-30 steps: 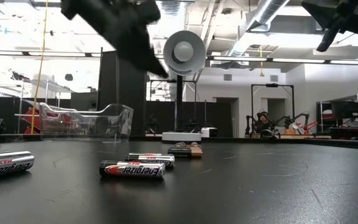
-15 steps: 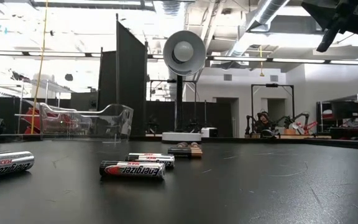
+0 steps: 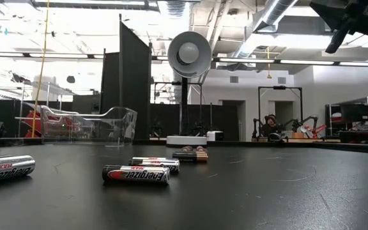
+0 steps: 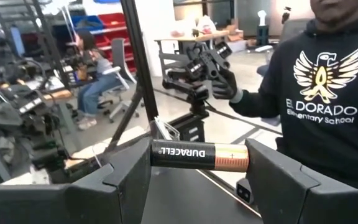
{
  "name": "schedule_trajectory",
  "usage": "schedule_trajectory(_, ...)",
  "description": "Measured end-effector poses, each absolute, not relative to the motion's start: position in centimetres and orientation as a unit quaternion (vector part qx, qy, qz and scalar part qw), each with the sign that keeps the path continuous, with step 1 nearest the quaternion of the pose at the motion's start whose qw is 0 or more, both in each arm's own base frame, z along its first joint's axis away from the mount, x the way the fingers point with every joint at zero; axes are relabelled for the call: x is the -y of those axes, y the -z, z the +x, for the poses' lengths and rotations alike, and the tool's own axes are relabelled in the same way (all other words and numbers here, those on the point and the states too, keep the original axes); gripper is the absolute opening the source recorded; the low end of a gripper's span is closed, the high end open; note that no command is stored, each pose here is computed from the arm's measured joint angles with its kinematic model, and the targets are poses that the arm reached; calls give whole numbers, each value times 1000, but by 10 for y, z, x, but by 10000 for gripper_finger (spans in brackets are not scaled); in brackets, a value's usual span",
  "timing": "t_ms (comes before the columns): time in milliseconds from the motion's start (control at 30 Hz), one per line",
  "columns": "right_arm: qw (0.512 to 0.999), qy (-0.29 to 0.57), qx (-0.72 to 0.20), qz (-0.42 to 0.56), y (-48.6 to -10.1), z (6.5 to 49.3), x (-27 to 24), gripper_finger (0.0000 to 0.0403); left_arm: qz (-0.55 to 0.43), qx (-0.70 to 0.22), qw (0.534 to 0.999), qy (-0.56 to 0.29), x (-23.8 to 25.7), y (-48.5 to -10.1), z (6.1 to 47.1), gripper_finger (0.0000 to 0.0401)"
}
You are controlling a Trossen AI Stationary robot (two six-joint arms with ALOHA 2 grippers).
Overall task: Sort batteries
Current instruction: Put the black battery into the top transparent bin
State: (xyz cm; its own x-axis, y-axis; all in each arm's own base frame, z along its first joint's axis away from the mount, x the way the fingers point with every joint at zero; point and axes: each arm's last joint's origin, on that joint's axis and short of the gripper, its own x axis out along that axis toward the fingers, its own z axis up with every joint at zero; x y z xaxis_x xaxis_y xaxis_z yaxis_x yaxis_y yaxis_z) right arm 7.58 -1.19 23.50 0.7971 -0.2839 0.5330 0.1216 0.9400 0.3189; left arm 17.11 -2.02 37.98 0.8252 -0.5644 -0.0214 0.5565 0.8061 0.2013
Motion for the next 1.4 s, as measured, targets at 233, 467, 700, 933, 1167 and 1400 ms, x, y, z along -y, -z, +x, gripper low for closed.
schedule_trajectory(233, 938, 108, 300, 135, -235, 76, 12, 27, 96, 6, 950, 297, 20, -376, 178, 223)
schedule_trajectory(467, 938, 108, 299, 135, -235, 76, 12, 27, 94, 4, 950, 297, 20, -376, 177, 223)
schedule_trajectory(700, 938, 108, 299, 134, -235, 76, 12, 27, 87, -12, 944, 318, 21, -372, 176, 223)
schedule_trajectory(933, 939, 108, 299, 134, -235, 76, 12, 27, 87, -24, 939, 332, 23, -369, 175, 223)
schedule_trajectory(1167, 939, 108, 298, 135, -235, 76, 12, 27, 87, -25, 939, 332, 23, -369, 175, 223)
schedule_trajectory(1400, 939, 108, 298, 135, -235, 76, 12, 27, 85, -30, 939, 333, 23, -368, 175, 223)
